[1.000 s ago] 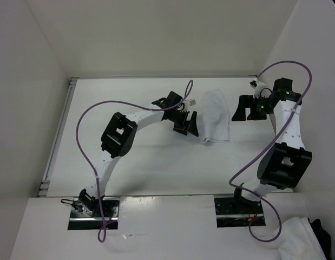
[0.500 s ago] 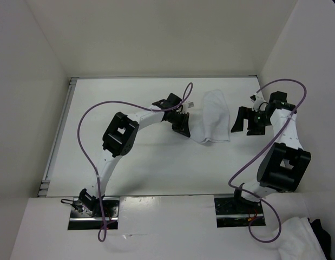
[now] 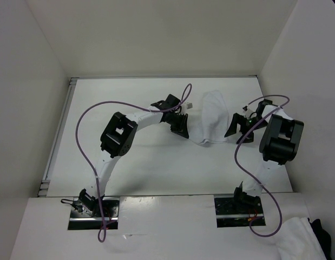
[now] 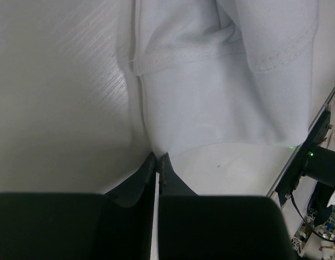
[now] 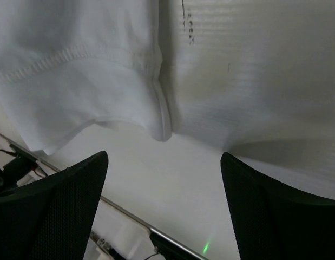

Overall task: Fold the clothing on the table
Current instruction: Flatten the skirt out

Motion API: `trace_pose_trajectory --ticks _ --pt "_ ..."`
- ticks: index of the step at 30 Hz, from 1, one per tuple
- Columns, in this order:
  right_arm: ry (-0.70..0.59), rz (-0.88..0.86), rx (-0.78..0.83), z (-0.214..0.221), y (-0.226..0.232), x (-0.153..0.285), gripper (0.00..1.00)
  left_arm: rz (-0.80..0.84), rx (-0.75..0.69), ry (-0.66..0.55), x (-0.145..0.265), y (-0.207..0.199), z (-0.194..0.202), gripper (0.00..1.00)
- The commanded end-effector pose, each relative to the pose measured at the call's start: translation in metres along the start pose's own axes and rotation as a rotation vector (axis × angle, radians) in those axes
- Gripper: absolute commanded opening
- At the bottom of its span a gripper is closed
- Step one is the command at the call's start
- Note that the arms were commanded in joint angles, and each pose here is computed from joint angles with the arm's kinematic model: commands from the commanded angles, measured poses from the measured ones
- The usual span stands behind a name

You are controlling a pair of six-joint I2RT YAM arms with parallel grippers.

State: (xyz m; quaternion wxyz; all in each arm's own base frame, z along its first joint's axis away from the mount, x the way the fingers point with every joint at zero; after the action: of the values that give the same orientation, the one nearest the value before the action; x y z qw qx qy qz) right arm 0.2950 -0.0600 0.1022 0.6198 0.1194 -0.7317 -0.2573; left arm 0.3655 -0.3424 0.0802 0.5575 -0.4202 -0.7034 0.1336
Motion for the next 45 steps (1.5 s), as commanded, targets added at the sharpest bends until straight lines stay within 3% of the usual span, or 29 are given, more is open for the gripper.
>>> trace_pose_trajectory --ticks 1,11,14,17,19,21,22,25,30,34,37,40,45 --pt "-0.129 0.041 0.056 -0.027 0.009 0.005 0.88 -0.008 -0.034 -0.026 0.013 -0.011 -0.002 0.0" --pt "-0.063 0.039 0.084 -0.024 0.015 -0.026 0.73 -0.02 -0.036 -0.047 0.021 -0.016 -0.005 0.0" --pt "-0.058 0.037 0.072 -0.021 0.014 -0.034 0.62 -0.02 -0.036 -0.047 0.021 -0.016 -0.005 0.0" --pt "-0.028 0.025 0.064 -0.017 0.014 -0.042 0.6 -0.02 -0.036 -0.047 0.021 -0.016 -0.005 0.0" --pt "-0.02 0.025 0.06 -0.016 0.012 -0.044 0.53 -0.02 -0.036 -0.047 0.021 -0.016 -0.005 0.0" --pt "-0.011 0.025 0.065 -0.015 0.012 -0.044 0.4 -0.02 -0.036 -0.047 0.021 -0.016 -0.005 0.0" --pt "-0.011 0.025 0.065 -0.015 0.012 -0.044 0.22 -0.02 -0.036 -0.047 0.021 -0.016 -0.005 0.0" --pt "-0.008 0.012 0.063 -0.012 0.017 -0.032 0.0 -0.027 -0.021 -0.046 0.022 -0.01 -0.004 0.0" --pt "-0.101 -0.178 0.281 -0.01 0.062 0.031 0.0 -0.055 0.004 -0.177 0.088 0.002 -0.01 0.0" --pt "-0.187 -0.179 0.557 0.015 0.097 0.073 0.0 -0.101 -0.054 -0.291 0.138 -0.024 -0.002 0.0" --pt "-0.193 -0.149 0.634 0.032 0.095 0.076 0.0 -0.128 -0.094 -0.396 0.175 -0.055 0.001 0.0" --pt "-0.159 -0.143 0.599 0.036 0.089 0.073 0.0 -0.161 -0.1 -0.516 0.208 -0.08 0.004 0.0" --pt "-0.274 -0.262 0.534 -0.012 0.112 0.077 0.0 -0.169 -0.097 -0.588 0.229 -0.084 -0.014 0.0"
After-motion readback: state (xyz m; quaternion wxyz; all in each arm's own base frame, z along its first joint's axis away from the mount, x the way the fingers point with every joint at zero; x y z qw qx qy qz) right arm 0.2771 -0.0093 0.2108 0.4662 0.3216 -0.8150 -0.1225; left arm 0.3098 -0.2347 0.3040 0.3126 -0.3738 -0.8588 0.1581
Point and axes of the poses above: each gripper's point midway between its finger pads, its own x axis back along the fingers, its own y axis along the line the jaws close on, z = x × y, the point moved 8 cm from there along x, back along the fingers, and after that the axes turned 1 degree about x, right-handed, at the moved point
